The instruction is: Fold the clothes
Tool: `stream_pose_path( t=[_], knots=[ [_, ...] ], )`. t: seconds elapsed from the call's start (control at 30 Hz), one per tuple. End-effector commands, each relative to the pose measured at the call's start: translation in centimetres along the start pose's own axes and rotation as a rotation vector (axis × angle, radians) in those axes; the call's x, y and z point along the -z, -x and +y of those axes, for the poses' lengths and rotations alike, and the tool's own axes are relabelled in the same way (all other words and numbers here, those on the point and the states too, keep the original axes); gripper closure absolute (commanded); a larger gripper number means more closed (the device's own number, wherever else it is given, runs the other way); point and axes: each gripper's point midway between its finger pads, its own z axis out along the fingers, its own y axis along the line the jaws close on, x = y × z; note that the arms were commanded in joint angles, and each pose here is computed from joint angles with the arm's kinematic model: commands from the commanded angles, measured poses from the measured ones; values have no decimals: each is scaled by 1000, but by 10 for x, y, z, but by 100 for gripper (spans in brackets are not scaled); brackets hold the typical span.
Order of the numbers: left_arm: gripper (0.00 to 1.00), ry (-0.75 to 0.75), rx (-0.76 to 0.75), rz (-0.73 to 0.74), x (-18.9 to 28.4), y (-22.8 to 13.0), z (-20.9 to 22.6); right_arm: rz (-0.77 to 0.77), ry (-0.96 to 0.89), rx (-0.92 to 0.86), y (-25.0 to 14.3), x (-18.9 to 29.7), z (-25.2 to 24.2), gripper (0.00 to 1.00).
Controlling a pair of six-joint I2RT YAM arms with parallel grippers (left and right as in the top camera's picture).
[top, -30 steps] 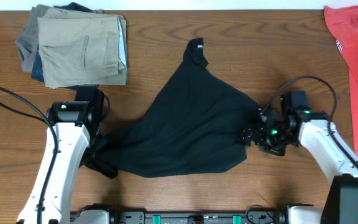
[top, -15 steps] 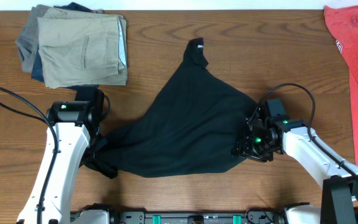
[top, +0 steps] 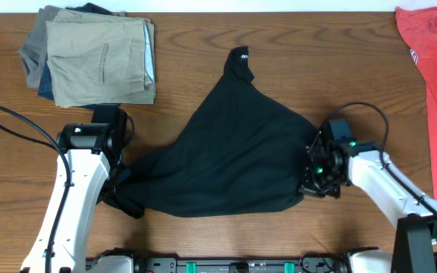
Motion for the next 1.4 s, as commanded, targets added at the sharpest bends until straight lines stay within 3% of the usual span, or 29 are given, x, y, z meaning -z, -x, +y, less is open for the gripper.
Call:
stream_pose_path(
  t=[0.0,0.2,0.6,0.73,0.97,1.2,1.37],
  knots=[
    [93,-10,20,-24,6,6,2,-83,-51,13,29,34,-2,99],
    [93,-10,19,-24,6,6,2,-176,-227,-94,53,106,-33,99],
    [94,-111,-44,31,19,-11,-2,-286,-181,-137,40,157,-33,99],
    [94,-271,-81,-36,56,-9,-1,-411,-143,-105,35,193,-19,99],
    [94,-674,-147,-275,163,-10,14,-603,-99,-44,13,267,4,99],
    [94,-857,-81,-486,237,-13,56,-720,-80,13,-13,325,22,99],
    [94,-947,-44,-605,269,6,54,-845,-49,44,-9,358,34,99]
  ],
)
